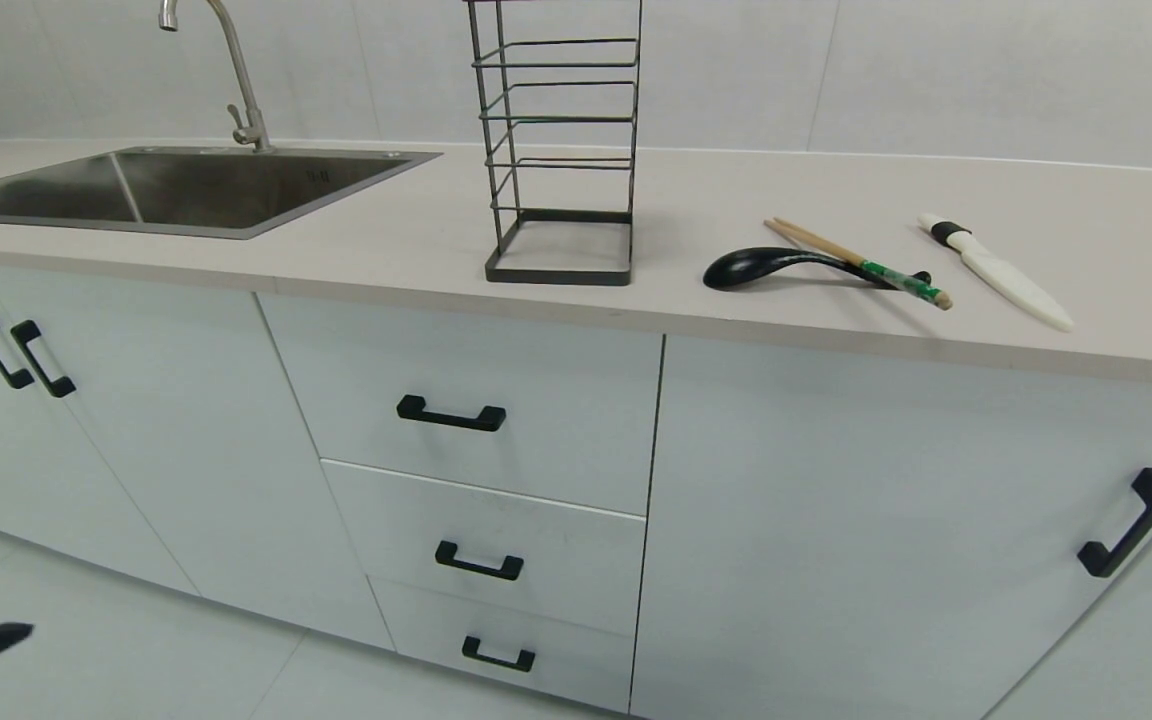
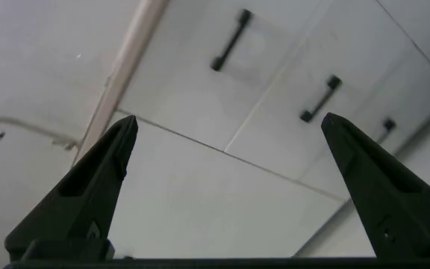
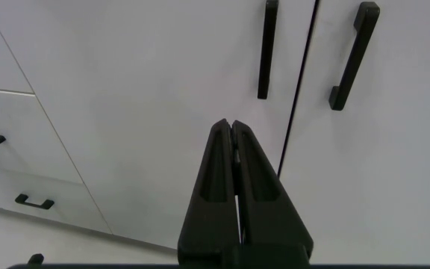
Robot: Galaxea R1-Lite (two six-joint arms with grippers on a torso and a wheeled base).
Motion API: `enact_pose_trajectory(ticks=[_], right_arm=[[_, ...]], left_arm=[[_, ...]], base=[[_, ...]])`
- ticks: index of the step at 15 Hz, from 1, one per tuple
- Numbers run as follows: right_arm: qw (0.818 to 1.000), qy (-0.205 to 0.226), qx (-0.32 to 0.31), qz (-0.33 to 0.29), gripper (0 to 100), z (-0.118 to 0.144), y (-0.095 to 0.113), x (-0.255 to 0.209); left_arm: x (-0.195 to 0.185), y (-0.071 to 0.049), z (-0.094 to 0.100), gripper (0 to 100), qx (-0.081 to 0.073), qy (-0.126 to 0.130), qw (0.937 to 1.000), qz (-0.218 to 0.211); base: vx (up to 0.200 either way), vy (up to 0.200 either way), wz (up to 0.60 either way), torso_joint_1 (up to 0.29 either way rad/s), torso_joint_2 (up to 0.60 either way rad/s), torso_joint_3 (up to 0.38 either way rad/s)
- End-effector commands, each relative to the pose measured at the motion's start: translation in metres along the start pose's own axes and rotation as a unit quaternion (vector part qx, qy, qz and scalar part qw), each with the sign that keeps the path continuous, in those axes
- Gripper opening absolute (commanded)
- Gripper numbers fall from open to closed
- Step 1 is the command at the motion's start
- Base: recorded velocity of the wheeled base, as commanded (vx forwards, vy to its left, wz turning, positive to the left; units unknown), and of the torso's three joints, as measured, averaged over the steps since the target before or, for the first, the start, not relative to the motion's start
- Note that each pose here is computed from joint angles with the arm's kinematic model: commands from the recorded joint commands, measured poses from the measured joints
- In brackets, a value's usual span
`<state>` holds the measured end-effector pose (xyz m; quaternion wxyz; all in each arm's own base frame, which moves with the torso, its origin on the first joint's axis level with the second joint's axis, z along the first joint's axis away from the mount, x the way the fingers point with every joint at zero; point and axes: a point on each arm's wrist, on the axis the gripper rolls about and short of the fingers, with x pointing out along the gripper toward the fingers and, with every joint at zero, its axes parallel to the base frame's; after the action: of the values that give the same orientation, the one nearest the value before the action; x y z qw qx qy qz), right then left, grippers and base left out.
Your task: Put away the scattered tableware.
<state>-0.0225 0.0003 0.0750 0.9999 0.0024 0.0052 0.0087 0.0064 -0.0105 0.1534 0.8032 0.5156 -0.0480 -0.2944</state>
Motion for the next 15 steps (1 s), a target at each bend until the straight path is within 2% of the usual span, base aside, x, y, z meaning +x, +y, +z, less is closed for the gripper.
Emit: enact_pose_trajectory(ticks=[1,2,4,5,7,9,11,13,14,15], right_arm=[[1.0,0.001,0.0,0.0,0,0.0,0.0,0.0],[1.0,0.001,0.0,0.0,0,0.0,0.0,0.0],[1.0,0.001,0.0,0.0,0,0.0,0.0,0.0],[1.0,0.0,0.0,0.0,0,0.0,0.0,0.0],[1.0,0.001,0.0,0.0,0,0.0,0.0,0.0],[1.0,0.001,0.0,0.0,0,0.0,0.0,0.0],[1.0,0.0,0.0,0.0,0,0.0,0.0,0.0],[1.0,0.0,0.0,0.0,0,0.0,0.0,0.0],[1.0,0.0,0.0,0.0,0,0.0,0.0,0.0],[1.0,0.001,0.0,0.0,0,0.0,0.0,0.0]], left_arm=[[0.012,-0.008,-0.01,100,0.015,0.035,0.9959,-0.082],[0.013,-0.015,-0.014,100,0.021,0.059,0.9921,-0.109],[0.014,-0.022,-0.018,100,0.015,0.089,0.988,-0.125],[0.018,-0.023,-0.021,100,0.005,0.101,0.9845,-0.143],[0.029,-0.017,-0.024,100,-0.01,0.107,0.9787,-0.175],[0.041,-0.01,-0.027,100,-0.011,0.109,0.9753,-0.192],[0.074,0.0,-0.033,100,0.008,0.091,0.9687,-0.231],[0.118,0.009,-0.033,100,0.037,0.057,0.9666,-0.247],[0.141,0.007,-0.03,100,0.05,0.037,0.9631,-0.262],[0.157,0.002,-0.03,100,0.053,0.03,0.9589,-0.277]], base=[[0.0,0.0,0.0,0.0,0.0,0.0],[0.0,0.0,0.0,0.0,0.0,0.0],[0.0,0.0,0.0,0.0,0.0,0.0],[0.0,0.0,0.0,0.0,0.0,0.0],[0.0,0.0,0.0,0.0,0.0,0.0],[0.0,0.0,0.0,0.0,0.0,0.0],[0.0,0.0,0.0,0.0,0.0,0.0],[0.0,0.0,0.0,0.0,0.0,0.0],[0.0,0.0,0.0,0.0,0.0,0.0],[0.0,0.0,0.0,0.0,0.0,0.0]])
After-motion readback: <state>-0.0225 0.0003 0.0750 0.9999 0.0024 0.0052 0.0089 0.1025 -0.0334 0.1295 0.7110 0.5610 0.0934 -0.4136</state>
